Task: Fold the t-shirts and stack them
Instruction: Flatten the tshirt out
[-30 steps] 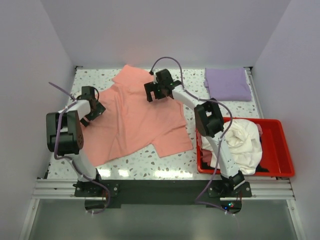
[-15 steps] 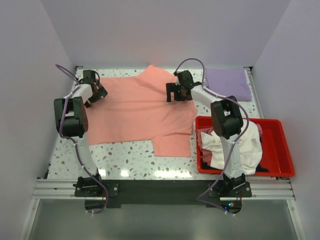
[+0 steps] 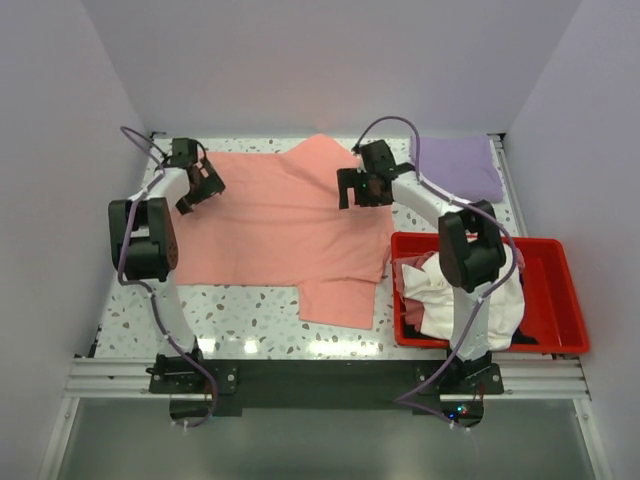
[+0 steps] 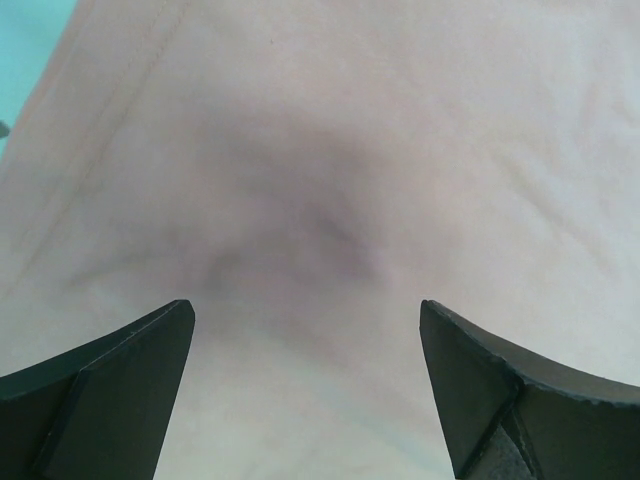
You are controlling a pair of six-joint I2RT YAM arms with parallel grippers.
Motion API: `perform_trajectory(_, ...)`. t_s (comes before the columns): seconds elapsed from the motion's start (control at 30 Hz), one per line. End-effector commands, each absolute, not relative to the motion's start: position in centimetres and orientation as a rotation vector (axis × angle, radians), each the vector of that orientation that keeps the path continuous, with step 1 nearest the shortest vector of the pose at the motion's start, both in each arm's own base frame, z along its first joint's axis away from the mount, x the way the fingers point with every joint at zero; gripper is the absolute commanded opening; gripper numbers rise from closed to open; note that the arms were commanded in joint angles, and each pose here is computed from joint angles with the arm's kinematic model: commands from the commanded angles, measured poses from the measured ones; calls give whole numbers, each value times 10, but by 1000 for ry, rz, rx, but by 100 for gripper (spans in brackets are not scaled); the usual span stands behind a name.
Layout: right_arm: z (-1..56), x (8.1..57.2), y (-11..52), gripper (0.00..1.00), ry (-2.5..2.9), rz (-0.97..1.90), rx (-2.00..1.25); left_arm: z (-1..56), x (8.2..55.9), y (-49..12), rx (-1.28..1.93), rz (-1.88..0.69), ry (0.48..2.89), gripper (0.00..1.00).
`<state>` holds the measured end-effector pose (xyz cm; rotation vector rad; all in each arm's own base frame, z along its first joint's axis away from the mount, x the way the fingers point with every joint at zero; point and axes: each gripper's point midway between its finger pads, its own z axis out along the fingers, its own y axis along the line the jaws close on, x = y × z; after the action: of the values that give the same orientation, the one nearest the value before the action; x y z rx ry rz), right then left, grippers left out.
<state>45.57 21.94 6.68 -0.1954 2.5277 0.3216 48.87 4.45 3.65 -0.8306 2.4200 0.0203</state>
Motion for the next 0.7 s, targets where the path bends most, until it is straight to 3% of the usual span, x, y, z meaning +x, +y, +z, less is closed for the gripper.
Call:
perform_trajectory(0.0,159,450,222,99,2351,320,-278,93,475,39,-814,6,2338,100)
perform_trajectory(0.17,153,383,234,99,2360,293,-380,120,422,36,-900,-17,2276,100)
perform_trajectory(0.3,136,314,265,99,2383,322,-533,104,338,32,-1064,-22,2230,100)
perform_trajectory(0.4,131,268,287,99,2378,398,-640,96,294,25,-1093,-102,2129,100)
perform_trajectory(0.5,114,235,295,99,2419,440,-720,89,253,36,-1153,-28,2071,100)
perform_trajectory(0.67,77,186,308,99,2476,524,-800,66,218,50,-1313,82,2021,100)
